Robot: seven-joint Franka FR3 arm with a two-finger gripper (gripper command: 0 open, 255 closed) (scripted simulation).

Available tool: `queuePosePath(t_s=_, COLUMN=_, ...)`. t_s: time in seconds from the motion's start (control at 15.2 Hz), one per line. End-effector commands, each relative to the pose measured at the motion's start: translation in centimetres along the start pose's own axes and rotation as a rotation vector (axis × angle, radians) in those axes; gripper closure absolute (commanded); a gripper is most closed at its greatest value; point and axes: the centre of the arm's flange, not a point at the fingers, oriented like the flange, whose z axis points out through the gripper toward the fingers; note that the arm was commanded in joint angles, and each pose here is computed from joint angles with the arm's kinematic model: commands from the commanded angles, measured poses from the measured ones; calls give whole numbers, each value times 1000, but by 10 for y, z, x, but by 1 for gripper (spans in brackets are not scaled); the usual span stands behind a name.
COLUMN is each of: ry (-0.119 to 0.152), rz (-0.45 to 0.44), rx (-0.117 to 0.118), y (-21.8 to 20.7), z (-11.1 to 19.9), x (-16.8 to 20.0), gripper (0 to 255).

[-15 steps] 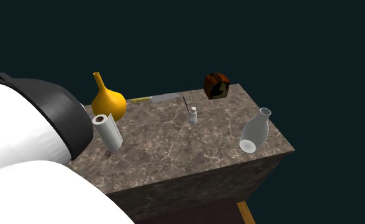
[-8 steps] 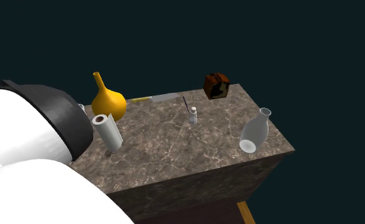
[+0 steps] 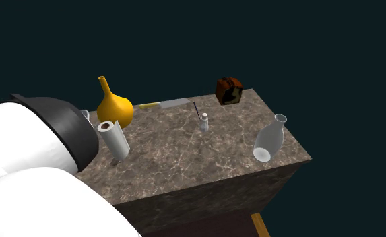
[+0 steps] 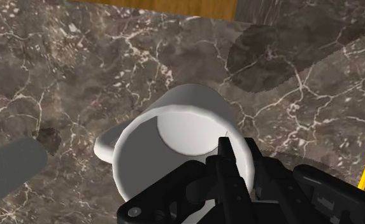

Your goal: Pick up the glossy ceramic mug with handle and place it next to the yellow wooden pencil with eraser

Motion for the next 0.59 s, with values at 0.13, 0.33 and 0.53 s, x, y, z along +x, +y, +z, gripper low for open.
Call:
queuePosePath(t_s=0.13, ry=1, rz=0, rx=0, y=0, z=22, x=0, gripper=255)
queuePosePath(t_s=0.33, ry=1, rz=0, rx=0, y=-1, z=37, x=1, gripper=255)
queuePosePath(t_s=0.53, ry=1, rz=0, rx=0, y=-2, z=53, x=2, gripper=255)
